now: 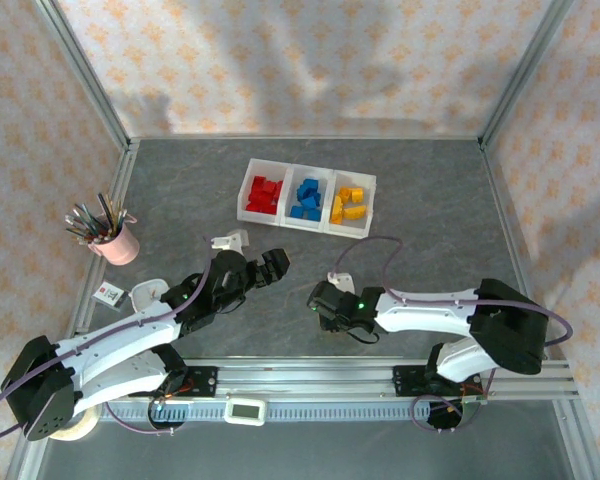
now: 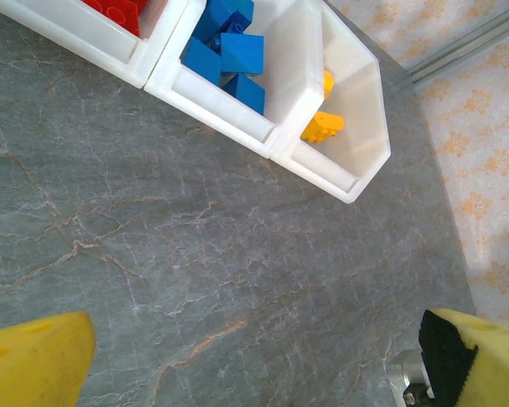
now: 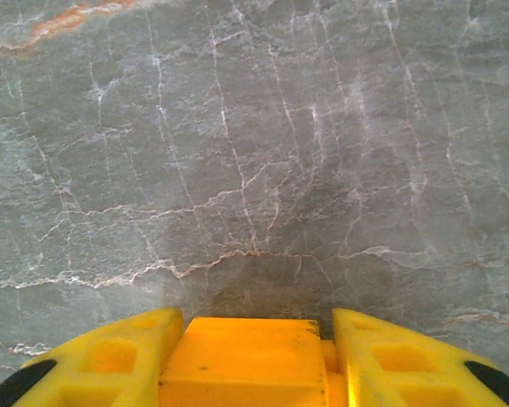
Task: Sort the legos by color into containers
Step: Pick up the lego from the bottom-center of the table, then place the lego in the container.
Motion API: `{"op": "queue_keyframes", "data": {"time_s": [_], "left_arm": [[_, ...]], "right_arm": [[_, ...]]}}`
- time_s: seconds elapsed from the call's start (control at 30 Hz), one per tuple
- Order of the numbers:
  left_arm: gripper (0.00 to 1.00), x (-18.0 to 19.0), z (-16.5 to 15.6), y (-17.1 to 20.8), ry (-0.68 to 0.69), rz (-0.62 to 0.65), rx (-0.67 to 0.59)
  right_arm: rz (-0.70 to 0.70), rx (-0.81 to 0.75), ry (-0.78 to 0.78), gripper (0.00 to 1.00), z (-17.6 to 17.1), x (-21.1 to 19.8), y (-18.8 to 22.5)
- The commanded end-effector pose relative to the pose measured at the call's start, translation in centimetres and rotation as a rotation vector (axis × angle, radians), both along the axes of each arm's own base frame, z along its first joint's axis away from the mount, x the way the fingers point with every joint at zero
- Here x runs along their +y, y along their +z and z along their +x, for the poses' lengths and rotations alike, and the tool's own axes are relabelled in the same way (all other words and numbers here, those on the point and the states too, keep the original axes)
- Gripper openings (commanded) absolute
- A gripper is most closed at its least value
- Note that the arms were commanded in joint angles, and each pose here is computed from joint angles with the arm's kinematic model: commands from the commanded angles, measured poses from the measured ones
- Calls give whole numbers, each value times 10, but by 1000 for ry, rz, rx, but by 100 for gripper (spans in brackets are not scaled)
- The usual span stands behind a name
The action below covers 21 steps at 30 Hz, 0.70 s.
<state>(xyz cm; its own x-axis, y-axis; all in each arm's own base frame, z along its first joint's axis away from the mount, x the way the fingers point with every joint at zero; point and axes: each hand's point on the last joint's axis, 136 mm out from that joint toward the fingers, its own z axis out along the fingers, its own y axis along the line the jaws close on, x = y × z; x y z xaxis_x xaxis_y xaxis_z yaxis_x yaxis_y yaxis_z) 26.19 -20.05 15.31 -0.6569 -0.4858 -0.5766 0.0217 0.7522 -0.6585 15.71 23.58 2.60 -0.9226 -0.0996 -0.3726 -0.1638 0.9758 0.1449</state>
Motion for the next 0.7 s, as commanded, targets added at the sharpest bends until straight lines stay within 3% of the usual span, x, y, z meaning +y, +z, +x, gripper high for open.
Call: {"op": "queue_keyframes", "data": {"time_s": [0.0, 0.3, 0.67], "left_arm": [[99, 3, 1, 3, 10, 27, -9], [99, 10, 11, 25, 26, 96, -66], [99, 21, 44, 62, 50, 106, -138]], "right_arm": [[-7, -55, -18, 37, 11, 2, 12], [22, -180, -62, 37, 58, 0, 66], [26, -403, -253, 38, 192, -44, 134]]}}
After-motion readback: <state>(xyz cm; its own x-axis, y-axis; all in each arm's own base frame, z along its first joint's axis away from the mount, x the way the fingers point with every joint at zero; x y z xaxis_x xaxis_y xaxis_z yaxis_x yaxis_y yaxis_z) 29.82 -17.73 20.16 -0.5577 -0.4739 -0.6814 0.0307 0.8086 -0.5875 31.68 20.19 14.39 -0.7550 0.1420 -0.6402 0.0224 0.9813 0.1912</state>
